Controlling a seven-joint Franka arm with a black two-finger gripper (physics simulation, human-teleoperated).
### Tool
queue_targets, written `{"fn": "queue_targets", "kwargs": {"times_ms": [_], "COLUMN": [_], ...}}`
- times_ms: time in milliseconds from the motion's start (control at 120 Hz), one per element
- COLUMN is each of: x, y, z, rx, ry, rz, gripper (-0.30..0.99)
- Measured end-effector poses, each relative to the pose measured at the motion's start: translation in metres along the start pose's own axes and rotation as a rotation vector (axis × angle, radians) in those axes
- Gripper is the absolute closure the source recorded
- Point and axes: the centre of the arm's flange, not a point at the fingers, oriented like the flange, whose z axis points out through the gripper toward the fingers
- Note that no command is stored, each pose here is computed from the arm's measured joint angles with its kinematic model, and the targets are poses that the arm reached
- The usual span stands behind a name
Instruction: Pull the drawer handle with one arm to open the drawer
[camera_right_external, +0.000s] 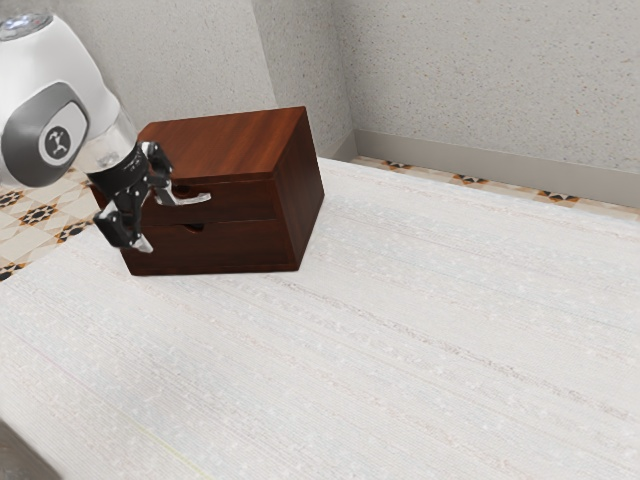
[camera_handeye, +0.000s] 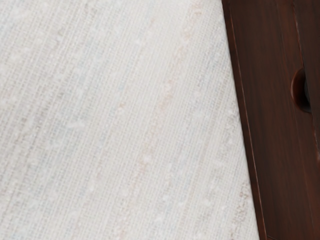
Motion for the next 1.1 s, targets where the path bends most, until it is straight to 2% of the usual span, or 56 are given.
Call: {"fn": "queue_targets", "kwargs": {"times_ms": [200, 467, 933, 1100], "x": [0.006, 0.007, 0.037, 0.043], "y": [0.018, 0.041, 0.067, 0.075], "z": [0.019, 0.048, 0.092, 0.091], "rx": [0.001, 0.000, -0.086, -0.145], "ry": [0.044, 0.066, 0.078, 0.079], "rz": [-0.094, -0.168, -0.237, -0.242], "gripper": [0.07, 0.07, 0.10, 0.10]}}
